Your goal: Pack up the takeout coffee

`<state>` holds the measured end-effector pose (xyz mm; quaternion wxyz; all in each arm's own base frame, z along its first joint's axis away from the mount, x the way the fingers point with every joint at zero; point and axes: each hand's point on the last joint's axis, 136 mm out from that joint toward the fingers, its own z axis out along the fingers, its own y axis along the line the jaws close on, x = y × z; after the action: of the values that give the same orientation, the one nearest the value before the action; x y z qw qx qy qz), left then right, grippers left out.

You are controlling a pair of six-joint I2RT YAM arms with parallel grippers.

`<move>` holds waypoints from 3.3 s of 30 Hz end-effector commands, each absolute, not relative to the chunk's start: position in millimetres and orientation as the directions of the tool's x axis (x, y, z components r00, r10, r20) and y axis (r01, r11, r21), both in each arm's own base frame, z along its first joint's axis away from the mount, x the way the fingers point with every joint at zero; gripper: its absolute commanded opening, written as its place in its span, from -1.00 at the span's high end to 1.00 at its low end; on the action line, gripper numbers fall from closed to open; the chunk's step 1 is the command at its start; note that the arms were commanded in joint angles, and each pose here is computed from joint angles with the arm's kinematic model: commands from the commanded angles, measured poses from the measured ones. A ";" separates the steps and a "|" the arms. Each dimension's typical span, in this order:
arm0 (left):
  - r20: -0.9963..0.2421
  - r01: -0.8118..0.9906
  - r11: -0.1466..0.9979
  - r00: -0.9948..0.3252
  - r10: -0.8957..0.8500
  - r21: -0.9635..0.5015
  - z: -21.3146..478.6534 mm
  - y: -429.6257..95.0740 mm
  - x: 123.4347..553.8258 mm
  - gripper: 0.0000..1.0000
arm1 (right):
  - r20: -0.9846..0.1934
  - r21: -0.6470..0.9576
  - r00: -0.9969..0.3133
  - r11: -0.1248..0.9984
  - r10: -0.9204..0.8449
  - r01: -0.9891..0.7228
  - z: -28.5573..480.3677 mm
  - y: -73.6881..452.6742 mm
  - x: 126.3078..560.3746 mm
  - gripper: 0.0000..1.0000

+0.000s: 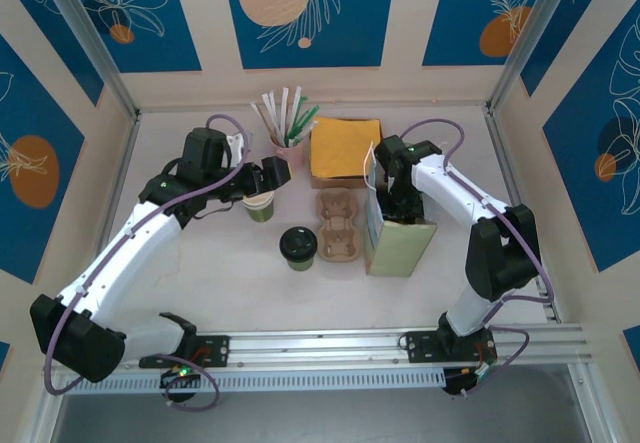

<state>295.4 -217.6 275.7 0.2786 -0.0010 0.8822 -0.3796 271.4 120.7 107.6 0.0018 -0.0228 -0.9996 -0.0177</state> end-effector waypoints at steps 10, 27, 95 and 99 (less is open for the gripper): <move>-0.516 0.232 0.706 -0.828 -0.217 -0.669 289.2 -216.1 289.4 -1.00 | 0.085 0.022 -0.995 0.999 0.044 0.046 89.6 125.2 255.1 0.28; -0.515 0.232 0.708 -0.830 -0.214 -0.667 286.5 -215.9 289.2 -1.00 | 0.110 0.011 -0.993 0.999 0.044 0.045 77.8 127.7 251.1 0.28; -0.505 0.256 0.677 -0.841 -0.196 -0.690 285.3 -228.3 289.1 -1.00 | -0.104 0.039 -0.986 0.991 0.132 0.128 169.2 116.0 273.2 -0.08; -0.513 0.274 0.670 -0.838 -0.186 -0.690 287.8 -232.2 288.1 -1.00 | -0.111 0.040 -0.985 0.990 0.135 0.132 170.1 115.6 274.3 -0.08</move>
<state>290.8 -223.0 283.3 0.2843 0.0093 0.8758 -0.3899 274.3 118.4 157.9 -0.0465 -0.0545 -0.9973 -0.0138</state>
